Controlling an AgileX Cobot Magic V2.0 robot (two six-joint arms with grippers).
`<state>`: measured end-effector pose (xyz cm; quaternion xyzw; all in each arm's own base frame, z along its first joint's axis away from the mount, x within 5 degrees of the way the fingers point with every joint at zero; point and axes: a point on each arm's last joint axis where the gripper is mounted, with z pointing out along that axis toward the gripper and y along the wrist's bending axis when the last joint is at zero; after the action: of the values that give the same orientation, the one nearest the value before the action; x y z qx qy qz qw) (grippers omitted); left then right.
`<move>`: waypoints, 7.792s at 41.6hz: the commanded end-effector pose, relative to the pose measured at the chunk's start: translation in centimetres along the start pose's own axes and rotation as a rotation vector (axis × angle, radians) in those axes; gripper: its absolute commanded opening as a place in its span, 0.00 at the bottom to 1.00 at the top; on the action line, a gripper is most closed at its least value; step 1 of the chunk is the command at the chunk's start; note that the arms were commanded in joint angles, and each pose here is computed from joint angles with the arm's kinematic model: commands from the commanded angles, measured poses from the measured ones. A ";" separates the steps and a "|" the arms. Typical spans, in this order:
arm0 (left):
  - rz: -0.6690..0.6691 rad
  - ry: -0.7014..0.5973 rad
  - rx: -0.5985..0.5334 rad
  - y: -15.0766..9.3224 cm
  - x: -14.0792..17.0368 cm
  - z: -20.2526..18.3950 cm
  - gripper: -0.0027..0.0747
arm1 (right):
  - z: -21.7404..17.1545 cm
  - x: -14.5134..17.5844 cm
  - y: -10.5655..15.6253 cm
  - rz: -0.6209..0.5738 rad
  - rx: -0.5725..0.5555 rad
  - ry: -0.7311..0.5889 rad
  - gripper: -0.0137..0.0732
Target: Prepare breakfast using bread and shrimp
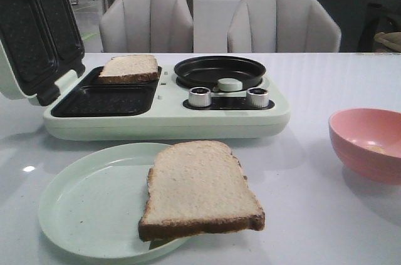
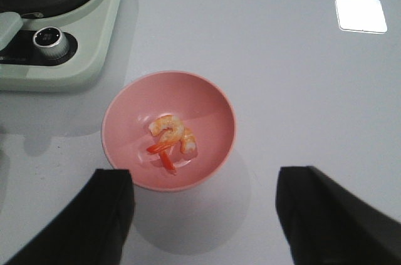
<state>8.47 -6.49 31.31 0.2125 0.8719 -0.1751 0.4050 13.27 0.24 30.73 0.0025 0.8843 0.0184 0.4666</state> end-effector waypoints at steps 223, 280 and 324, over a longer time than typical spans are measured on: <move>0.041 -0.148 0.015 0.0 -0.8 -2.1 0.65 | -0.4 -6.3 12.1 -0.371 -0.487 0.046 0.70; -0.493 0.072 -0.444 19.1 -10.9 4.7 0.16 | -1.9 -3.0 9.8 -0.362 -0.493 0.048 0.70; -0.413 -0.031 0.068 16.2 -20.4 15.5 0.16 | -1.9 -3.0 9.8 -0.362 -0.493 0.048 0.70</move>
<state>39.68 -2.97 31.72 0.0106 0.9071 -0.2728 0.3202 13.05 9.77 33.12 -0.2770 0.8705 0.1336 0.3843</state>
